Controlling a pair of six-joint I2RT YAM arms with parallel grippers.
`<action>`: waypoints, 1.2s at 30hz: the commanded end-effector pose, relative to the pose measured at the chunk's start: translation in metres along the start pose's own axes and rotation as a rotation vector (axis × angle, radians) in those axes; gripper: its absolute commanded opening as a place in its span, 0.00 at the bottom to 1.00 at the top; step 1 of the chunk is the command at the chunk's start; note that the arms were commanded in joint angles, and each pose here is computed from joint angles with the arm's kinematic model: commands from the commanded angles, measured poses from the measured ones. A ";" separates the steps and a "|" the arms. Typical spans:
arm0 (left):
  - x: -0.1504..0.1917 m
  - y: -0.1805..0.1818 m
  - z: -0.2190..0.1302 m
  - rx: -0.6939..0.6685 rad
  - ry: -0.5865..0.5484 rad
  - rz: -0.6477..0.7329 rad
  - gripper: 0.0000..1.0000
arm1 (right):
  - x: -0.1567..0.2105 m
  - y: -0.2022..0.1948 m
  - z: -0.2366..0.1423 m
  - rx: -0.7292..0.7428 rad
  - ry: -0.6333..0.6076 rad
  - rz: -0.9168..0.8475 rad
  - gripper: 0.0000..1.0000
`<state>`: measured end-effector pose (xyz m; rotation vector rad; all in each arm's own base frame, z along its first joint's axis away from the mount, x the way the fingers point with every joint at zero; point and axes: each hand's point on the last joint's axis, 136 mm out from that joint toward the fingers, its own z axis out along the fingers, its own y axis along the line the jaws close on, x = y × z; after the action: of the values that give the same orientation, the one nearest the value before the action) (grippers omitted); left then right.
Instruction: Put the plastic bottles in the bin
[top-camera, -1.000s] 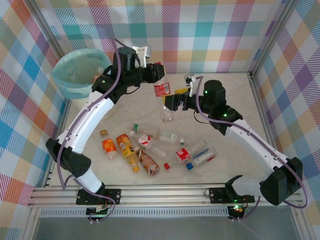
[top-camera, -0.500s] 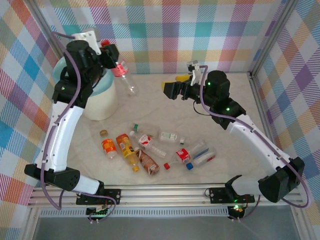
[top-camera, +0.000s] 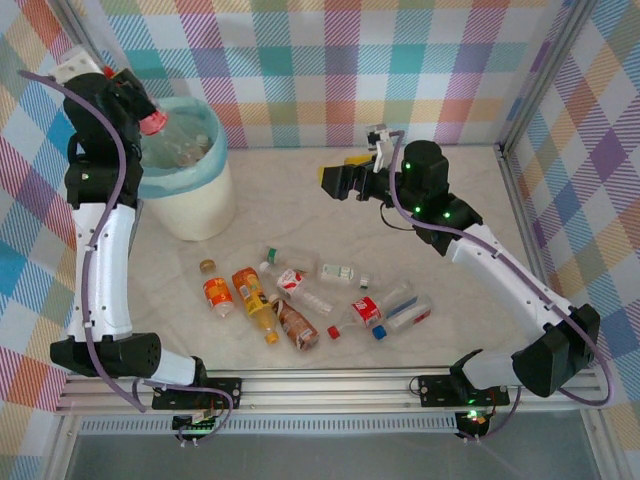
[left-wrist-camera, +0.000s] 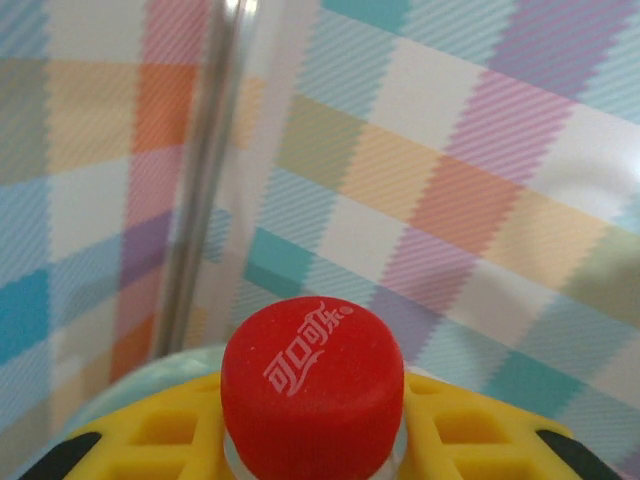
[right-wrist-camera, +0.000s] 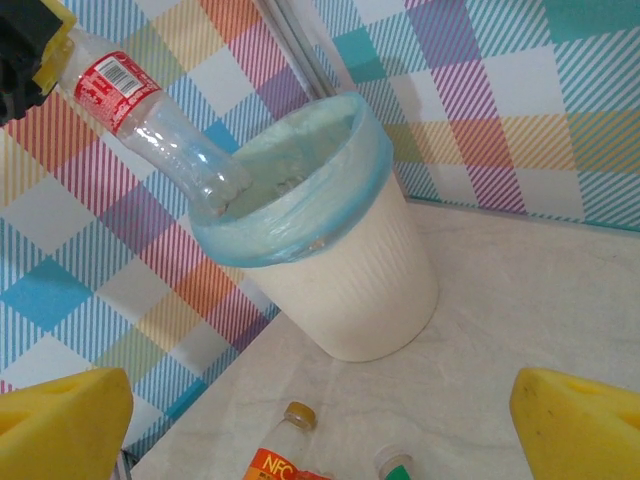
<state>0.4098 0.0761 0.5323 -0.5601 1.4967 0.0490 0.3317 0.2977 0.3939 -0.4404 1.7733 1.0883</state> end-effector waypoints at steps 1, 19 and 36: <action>0.011 0.017 0.026 -0.064 0.000 0.016 0.00 | -0.011 0.021 0.006 -0.066 0.006 -0.014 0.96; 0.153 0.015 0.077 0.116 0.227 0.233 0.00 | 0.028 0.044 0.049 -0.176 0.129 -0.016 0.96; 0.212 0.031 0.092 0.109 0.377 0.257 0.27 | 0.040 0.042 0.044 -0.138 0.142 -0.009 0.96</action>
<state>0.5065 0.0750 0.3218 -0.3015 1.9021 0.0885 0.3169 0.3682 0.3622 -0.6139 1.8527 1.2095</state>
